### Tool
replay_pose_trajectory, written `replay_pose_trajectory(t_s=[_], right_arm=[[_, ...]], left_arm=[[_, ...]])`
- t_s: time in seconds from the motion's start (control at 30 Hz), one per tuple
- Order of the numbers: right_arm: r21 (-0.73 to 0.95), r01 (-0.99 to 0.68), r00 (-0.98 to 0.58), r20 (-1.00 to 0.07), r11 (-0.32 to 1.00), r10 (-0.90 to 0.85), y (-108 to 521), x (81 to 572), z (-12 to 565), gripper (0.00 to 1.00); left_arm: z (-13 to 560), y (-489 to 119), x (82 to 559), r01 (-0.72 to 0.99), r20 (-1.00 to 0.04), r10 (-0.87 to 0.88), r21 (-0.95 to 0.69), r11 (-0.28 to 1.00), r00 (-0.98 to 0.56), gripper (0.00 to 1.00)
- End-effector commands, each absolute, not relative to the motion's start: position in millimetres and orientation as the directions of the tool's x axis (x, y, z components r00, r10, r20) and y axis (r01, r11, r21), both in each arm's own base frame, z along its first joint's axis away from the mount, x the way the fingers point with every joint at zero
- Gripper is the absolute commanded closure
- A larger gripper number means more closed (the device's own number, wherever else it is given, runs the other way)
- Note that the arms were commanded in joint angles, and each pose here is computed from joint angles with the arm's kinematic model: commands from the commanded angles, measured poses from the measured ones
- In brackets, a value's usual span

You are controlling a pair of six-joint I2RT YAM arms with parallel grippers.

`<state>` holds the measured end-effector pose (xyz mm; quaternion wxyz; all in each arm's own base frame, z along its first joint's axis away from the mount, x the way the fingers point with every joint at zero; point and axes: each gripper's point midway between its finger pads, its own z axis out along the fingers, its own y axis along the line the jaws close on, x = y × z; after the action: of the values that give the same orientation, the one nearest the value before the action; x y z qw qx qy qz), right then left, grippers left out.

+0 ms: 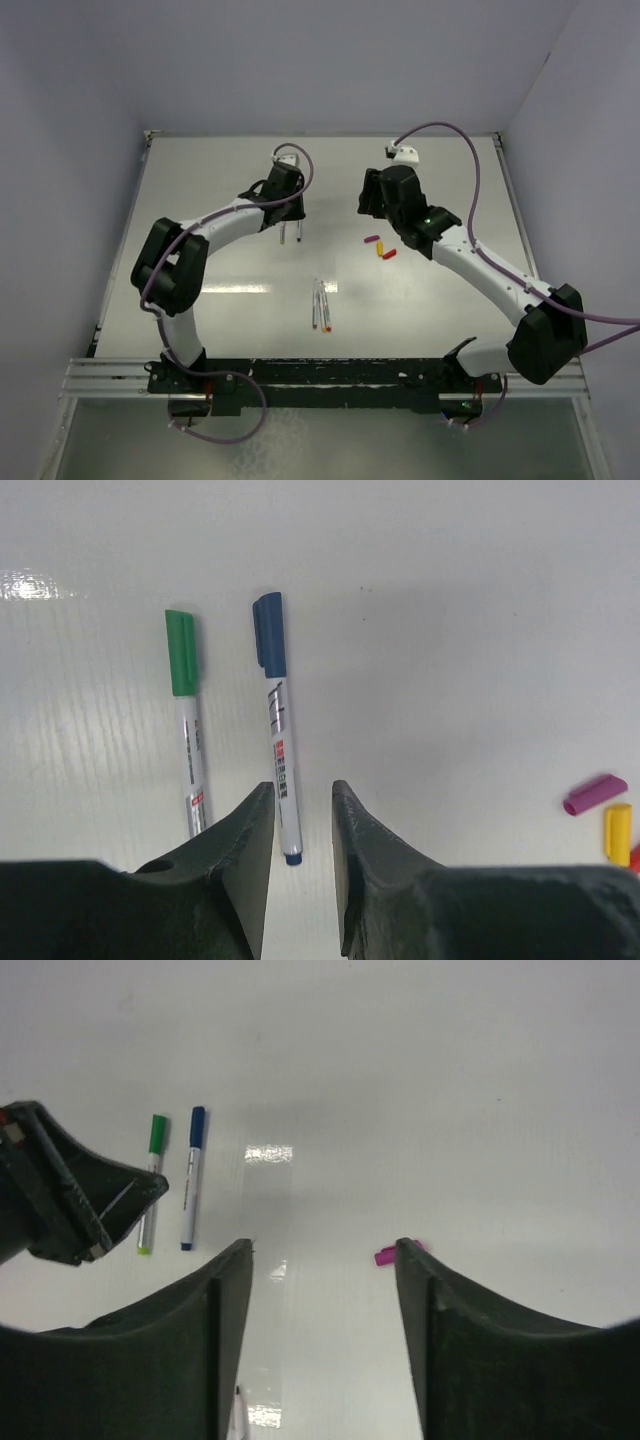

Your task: Insert the pens into the pen caps

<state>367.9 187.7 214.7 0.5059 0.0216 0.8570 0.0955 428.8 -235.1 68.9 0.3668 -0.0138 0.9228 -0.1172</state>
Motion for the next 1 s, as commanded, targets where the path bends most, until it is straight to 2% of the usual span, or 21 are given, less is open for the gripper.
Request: replay_pose_trajectory(t_s=[0.0, 0.1, 0.23, 0.57, 0.97], right_arm=[[0.284, 0.024, -0.431, -0.862, 0.959, 0.266, 177, 376, 227, 0.34], [0.313, 0.036, -0.435, -0.850, 0.949, 0.296, 174, 374, 222, 0.25], [0.324, 0.051, -0.418, -0.852, 0.945, 0.315, 163, 371, 220, 0.22], [0.285, 0.151, -0.342, -0.883, 0.946, 0.321, 123, 364, 224, 0.35], [0.283, 0.155, -0.377, -0.869, 0.947, 0.321, 124, 361, 214, 0.37]], left_arm=[[114, -240, 407, 0.138, -0.731, -0.087, -0.242, 0.960, -0.677, 0.68], [114, -239, 380, 0.161, -0.733, -0.038, -0.199, 0.967, -0.679, 0.67], [105, -238, 336, 0.213, -0.722, 0.042, -0.148, 0.966, -0.690, 0.67], [92, -237, 244, 0.288, -0.642, 0.158, -0.103, 0.952, -0.750, 0.66], [75, -266, 206, 0.407, -0.586, 0.267, -0.120, 0.905, -0.765, 0.63]])
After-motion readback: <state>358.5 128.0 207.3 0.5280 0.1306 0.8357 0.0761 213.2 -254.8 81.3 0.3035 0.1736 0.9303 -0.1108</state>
